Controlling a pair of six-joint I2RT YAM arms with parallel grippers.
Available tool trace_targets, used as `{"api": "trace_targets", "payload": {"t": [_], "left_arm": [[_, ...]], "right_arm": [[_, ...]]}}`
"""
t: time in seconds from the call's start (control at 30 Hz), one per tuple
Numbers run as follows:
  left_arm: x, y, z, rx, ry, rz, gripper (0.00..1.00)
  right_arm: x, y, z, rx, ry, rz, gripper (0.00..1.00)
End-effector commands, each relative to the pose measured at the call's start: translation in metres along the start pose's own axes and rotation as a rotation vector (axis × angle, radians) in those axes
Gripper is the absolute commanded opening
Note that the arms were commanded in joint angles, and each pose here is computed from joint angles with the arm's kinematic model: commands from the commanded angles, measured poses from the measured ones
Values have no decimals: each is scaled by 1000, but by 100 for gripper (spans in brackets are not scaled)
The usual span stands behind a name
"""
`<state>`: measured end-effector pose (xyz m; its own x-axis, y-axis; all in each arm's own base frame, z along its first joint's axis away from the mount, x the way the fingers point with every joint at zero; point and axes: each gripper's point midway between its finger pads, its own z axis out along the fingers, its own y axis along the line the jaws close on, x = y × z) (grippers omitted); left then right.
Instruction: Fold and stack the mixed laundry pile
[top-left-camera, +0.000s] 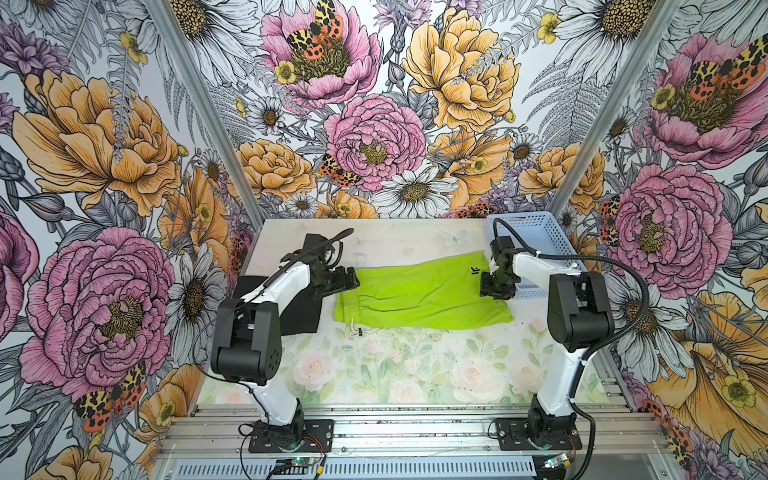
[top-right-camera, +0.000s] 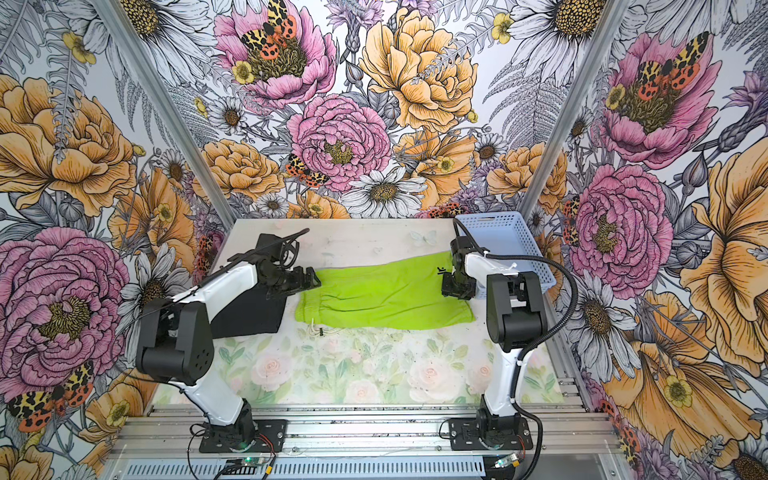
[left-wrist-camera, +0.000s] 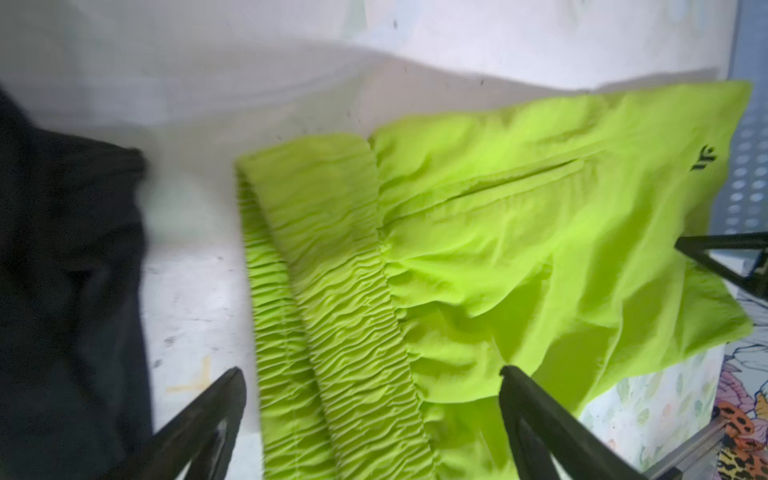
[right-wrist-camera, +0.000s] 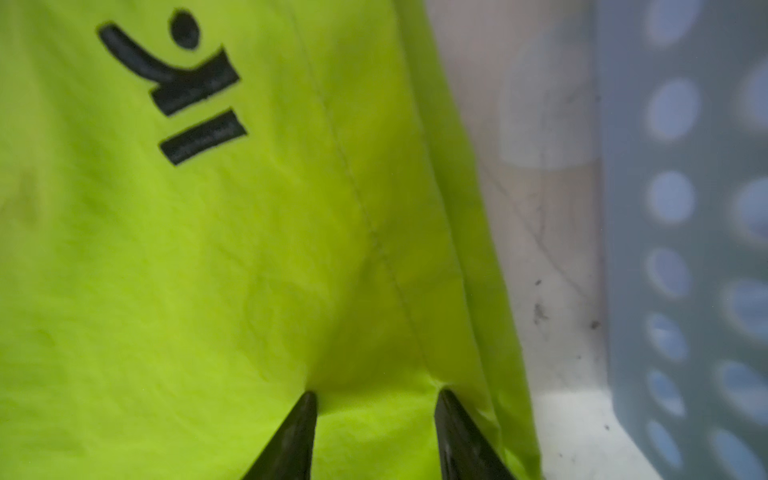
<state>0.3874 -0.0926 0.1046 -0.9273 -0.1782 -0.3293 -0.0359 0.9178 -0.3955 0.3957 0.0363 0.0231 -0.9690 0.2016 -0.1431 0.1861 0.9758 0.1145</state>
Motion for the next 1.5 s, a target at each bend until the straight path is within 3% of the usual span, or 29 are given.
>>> {"api": "trace_targets", "payload": {"t": [0.0,0.33,0.63,0.97,1.27,1.47], "left_arm": [[12,23,5,-15,34,-27,93],[19,9,50,-26,69,65,94],[44,23,84,-84,172,48,88],[69,19,99,-66,269,34,59],[82,16,113,-39,345,39,10],[79,11,110,-18,369,64,0]], "right_arm": [[-4,-12,11,38,11,-6,49],[-6,-6,11,20,11,-4,49],[-4,-2,6,9,3,-11,49],[-3,2,3,-6,-2,-15,50],[0,6,1,-22,-11,-16,50],[0,9,-15,-41,-42,-15,51]]}}
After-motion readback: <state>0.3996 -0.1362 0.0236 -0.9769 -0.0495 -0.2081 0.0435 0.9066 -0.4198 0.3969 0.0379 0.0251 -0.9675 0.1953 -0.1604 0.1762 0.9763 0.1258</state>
